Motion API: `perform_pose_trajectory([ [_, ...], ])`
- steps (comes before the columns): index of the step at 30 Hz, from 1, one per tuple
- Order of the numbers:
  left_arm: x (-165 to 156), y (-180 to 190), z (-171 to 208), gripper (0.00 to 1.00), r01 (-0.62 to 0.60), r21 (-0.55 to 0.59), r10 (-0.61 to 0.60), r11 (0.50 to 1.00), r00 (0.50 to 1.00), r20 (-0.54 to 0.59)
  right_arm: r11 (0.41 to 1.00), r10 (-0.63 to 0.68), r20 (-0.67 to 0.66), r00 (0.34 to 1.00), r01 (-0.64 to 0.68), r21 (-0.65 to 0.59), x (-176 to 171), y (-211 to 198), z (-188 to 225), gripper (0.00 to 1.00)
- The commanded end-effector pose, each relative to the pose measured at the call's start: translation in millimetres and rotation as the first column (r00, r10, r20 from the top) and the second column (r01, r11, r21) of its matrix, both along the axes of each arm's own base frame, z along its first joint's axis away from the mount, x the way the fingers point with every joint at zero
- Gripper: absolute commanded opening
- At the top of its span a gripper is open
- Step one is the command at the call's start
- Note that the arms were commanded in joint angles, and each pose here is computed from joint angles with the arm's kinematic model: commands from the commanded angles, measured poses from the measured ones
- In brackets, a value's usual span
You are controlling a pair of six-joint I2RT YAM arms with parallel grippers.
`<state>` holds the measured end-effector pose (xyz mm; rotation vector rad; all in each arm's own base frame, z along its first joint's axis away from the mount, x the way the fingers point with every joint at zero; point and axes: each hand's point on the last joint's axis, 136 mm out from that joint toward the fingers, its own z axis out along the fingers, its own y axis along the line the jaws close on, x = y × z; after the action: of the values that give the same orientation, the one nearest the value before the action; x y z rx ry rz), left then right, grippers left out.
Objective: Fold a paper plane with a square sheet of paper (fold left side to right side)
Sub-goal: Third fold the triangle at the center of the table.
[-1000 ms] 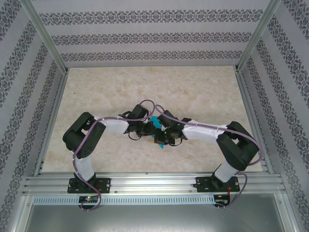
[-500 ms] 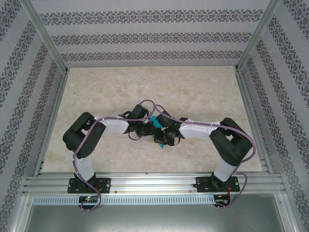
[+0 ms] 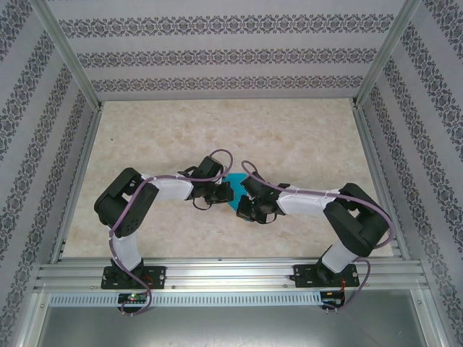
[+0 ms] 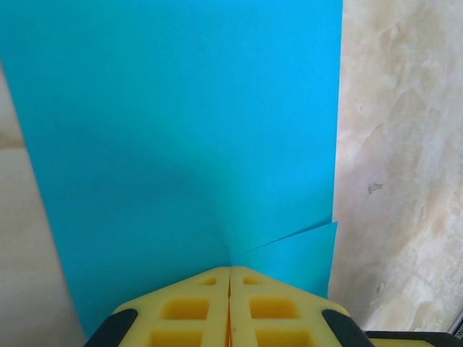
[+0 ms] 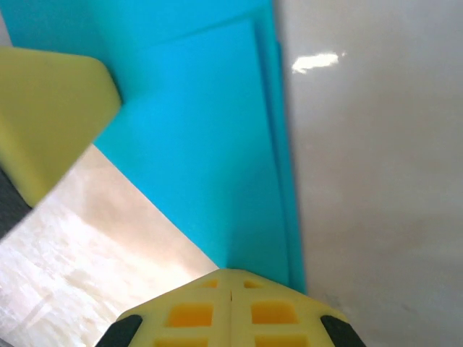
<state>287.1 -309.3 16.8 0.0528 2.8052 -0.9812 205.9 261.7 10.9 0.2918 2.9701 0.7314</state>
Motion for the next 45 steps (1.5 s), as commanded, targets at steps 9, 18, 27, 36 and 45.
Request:
perform_pose_trajectory([
  [9, -7.5, 22.6, -34.3, 0.09, -0.021, 0.147, 0.025, 0.989, 0.999, -0.025, 0.997, -0.027, -0.068, 0.997, 0.022, -0.079, -22.5, -37.0, 1.5, 0.00],
  [18, -7.1, 21.9, -29.9, 0.08, -0.022, 0.141, 0.025, 0.990, 0.999, -0.020, 0.999, 0.010, 0.016, 1.000, -0.009, -0.039, 5.6, -5.3, 29.7, 0.00],
  [27, -7.3, 23.1, -28.3, 0.08, -0.026, 0.145, 0.028, 0.989, 0.999, -0.015, 0.992, 0.015, -0.017, 1.000, -0.017, -0.128, 12.9, -12.2, -0.5, 0.00],
  [36, -7.7, 25.4, -31.1, 0.08, -0.026, 0.156, 0.028, 0.987, 0.999, -0.017, 0.984, -0.025, -0.100, 0.995, 0.006, -0.180, -33.8, -55.3, -22.9, 0.00],
  [45, -2.3, 14.0, -4.0, 0.11, -0.026, 0.083, 0.025, 0.996, 1.000, 0.013, 0.992, -0.024, -0.031, 0.999, 0.020, -0.123, -31.2, -70.9, 0.4, 0.00],
])
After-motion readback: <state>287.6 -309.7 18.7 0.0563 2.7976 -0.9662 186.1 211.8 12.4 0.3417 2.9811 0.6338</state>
